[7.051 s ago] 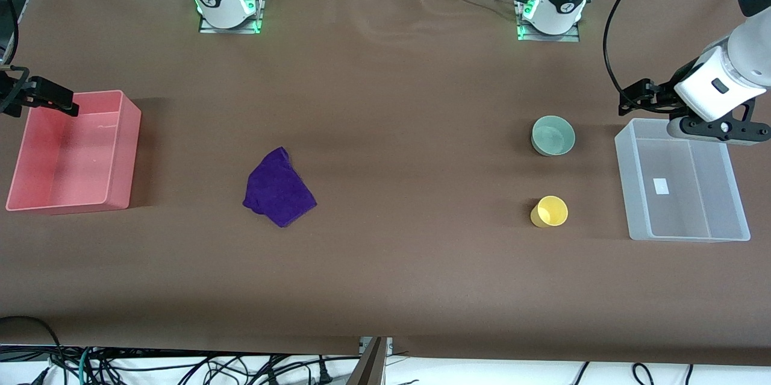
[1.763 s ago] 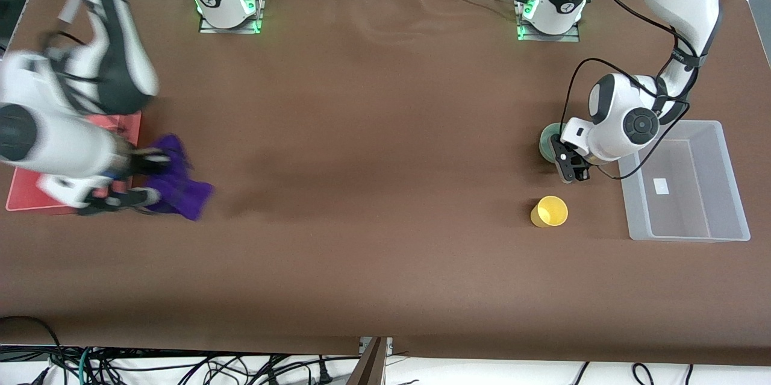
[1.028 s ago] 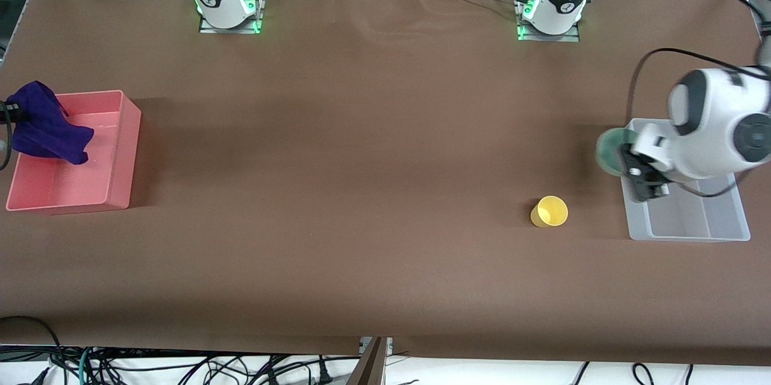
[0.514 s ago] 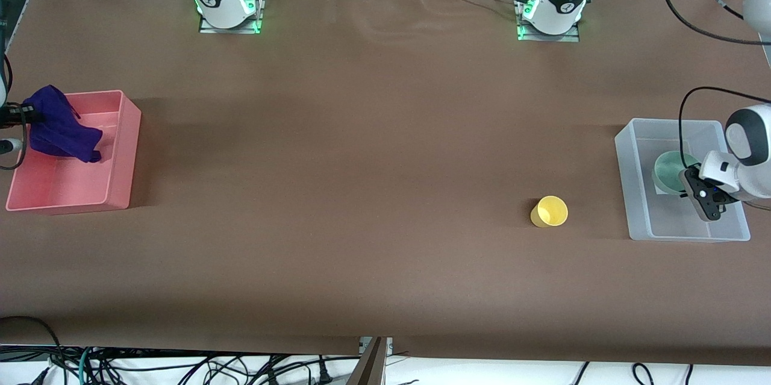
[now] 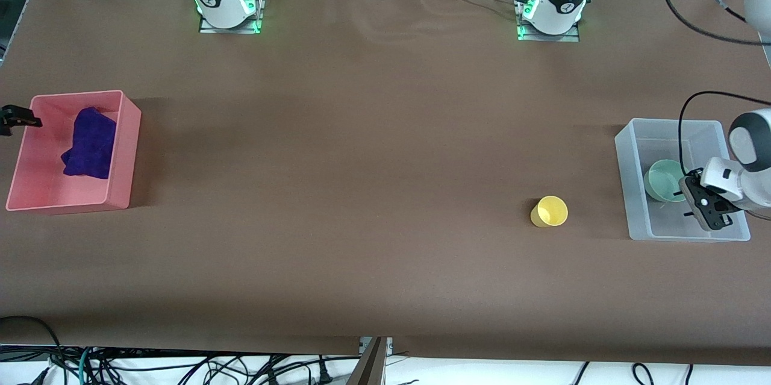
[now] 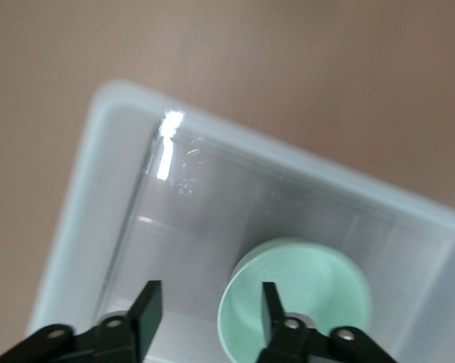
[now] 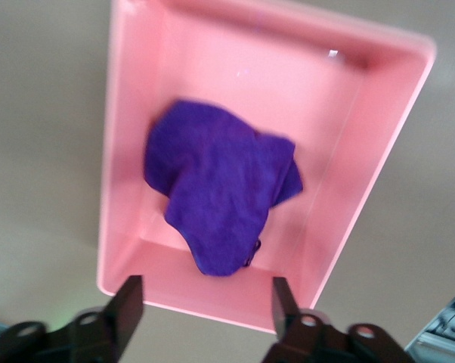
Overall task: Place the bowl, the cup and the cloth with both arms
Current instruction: 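Reach the left gripper to the yellow cup and grasp it, then lift the yellow cup with the left gripper and lower it into the green bowl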
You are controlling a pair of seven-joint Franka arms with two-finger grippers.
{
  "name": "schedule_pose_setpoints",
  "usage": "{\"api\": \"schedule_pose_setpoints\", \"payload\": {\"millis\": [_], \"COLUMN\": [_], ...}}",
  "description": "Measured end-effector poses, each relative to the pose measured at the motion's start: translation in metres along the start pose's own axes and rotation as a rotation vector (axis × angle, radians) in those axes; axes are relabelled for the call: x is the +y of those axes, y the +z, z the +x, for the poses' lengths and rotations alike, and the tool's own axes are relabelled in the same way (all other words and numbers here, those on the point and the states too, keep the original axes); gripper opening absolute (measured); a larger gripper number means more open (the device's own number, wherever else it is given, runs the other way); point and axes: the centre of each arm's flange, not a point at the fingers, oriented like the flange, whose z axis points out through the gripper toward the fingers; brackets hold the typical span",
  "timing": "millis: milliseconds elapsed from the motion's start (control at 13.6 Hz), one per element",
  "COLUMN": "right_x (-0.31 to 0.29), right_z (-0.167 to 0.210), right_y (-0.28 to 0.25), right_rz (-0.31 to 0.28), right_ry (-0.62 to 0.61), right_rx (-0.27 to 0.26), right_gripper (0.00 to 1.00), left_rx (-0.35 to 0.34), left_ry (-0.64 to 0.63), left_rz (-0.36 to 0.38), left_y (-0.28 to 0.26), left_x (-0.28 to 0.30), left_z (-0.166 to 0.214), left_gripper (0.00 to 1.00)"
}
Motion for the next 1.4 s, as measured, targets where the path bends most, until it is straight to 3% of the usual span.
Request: {"api": "schedule_pose_setpoints", "payload": {"millis": [73, 220, 441, 588, 808, 955, 1102, 1175, 1322, 1395], "right_x": [-0.022, -0.074, -0.144, -0.191, -0.242, -0.238, -0.231, -0.233, -0.239, -0.239], "right_z": [0.015, 0.041, 0.065, 0.077, 0.088, 0.081, 0.066, 0.058, 0.044, 0.035], "right_y": [-0.028, -0.079, -0.122, -0.139, -0.154, -0.172, -0.197, -0.206, -0.215, -0.212], "right_rz": [-0.005, -0.008, -0.036, -0.05, -0.055, -0.072, -0.088, -0.085, -0.075, -0.058], "right_ry": [-0.006, 0.023, 0.058, 0.127, 0.231, 0.264, 0.285, 0.289, 0.292, 0.295], "right_rx": [0.02, 0.052, 0.093, 0.099, 0.116, 0.182, 0.263, 0.28, 0.263, 0.217], "right_gripper": [0.96, 1.0, 1.0, 1.0, 1.0, 1.0, 1.0, 1.0, 1.0, 1.0], "left_rx": [-0.002, -0.029, -0.024, 0.013, 0.035, 0.048, 0.054, 0.053, 0.045, 0.04], "left_ry": [-0.049, -0.207, -0.529, -0.732, -0.934, -0.989, -1.01, -1.011, -1.011, -1.008], "left_rz": [-0.031, -0.065, -0.117, -0.158, -0.185, -0.186, -0.187, -0.187, -0.168, -0.155], "left_y": [-0.032, -0.071, -0.055, -0.023, 0.035, 0.068, 0.09, 0.093, 0.093, 0.092], "left_x": [0.01, 0.032, 0.053, 0.054, 0.05, 0.056, 0.064, 0.065, 0.061, 0.059], "left_z": [0.03, 0.09, 0.161, 0.191, 0.22, 0.243, 0.26, 0.261, 0.254, 0.251], "left_gripper": [0.77, 0.97, 1.0, 1.0, 0.99, 0.94, 0.74, 0.62, 0.38, 0.26]}}
